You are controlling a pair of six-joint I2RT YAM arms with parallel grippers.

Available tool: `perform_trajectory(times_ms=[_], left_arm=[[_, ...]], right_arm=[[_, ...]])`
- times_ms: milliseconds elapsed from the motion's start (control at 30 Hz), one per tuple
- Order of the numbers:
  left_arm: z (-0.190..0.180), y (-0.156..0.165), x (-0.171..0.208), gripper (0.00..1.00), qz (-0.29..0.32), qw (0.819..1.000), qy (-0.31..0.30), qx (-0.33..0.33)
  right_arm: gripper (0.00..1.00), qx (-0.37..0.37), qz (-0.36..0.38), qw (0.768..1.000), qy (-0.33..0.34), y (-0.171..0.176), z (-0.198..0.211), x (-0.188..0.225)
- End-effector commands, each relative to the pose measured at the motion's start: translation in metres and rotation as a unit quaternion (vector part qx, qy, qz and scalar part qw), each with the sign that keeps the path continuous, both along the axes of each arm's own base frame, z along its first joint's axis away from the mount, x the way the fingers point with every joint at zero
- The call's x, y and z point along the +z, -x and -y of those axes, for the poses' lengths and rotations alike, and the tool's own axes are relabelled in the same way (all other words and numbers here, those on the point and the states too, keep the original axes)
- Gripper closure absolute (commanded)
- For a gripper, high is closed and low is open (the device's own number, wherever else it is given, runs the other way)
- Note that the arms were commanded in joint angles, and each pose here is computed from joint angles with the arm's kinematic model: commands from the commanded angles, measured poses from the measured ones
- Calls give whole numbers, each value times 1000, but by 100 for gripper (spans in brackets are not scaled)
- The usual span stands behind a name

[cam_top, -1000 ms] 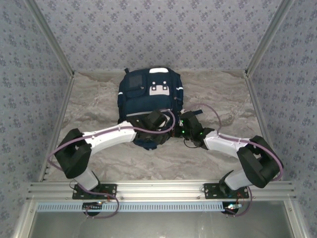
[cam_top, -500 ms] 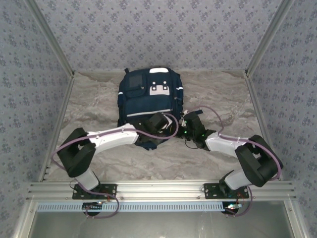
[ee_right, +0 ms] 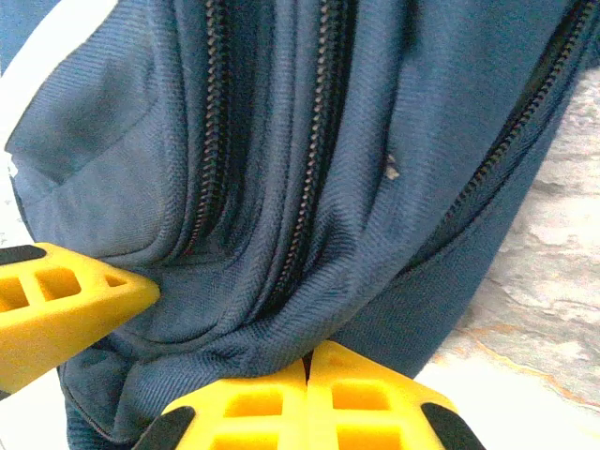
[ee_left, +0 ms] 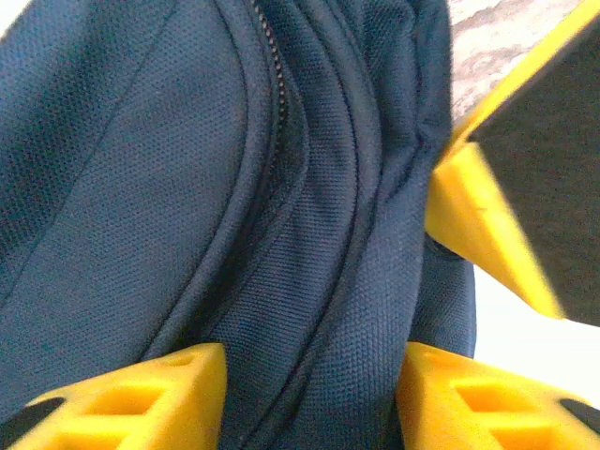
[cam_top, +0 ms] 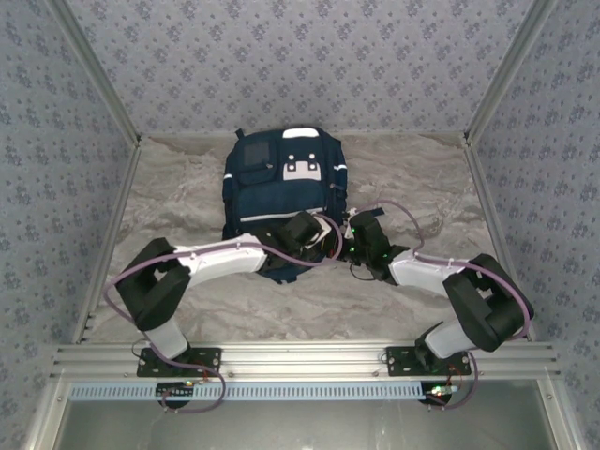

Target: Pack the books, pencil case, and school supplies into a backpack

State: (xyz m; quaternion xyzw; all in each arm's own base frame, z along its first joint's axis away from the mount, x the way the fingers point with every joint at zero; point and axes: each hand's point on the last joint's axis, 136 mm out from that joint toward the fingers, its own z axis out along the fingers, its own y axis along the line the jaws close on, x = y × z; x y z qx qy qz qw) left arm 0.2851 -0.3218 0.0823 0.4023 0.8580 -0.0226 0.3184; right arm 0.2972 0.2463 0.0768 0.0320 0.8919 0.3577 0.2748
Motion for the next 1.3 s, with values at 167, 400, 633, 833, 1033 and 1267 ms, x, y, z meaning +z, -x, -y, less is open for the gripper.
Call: perform_trajectory(times_ms=[167, 400, 633, 833, 1033, 1267], left_arm=[[-9, -21, 19, 100, 14, 999, 35, 27], [-15, -13, 34, 100, -7, 997, 64, 29], [-15, 3, 35, 100, -42, 995, 84, 20], [-21, 16, 39, 100, -57, 994, 95, 18], [-23, 21, 39, 100, -66, 993, 100, 21], [-22, 26, 49, 100, -68, 991, 111, 11]], right_arm=[[100, -12, 10, 1000, -3, -8, 8, -1], [100, -20, 28, 999, 41, -15, 34, 0], [100, -8, 102, 991, 82, -26, 46, 27], [100, -6, 117, 987, 106, -41, 48, 39], [100, -10, 119, 988, 102, -44, 50, 45], [69, 57, 164, 982, 78, -22, 41, 56]])
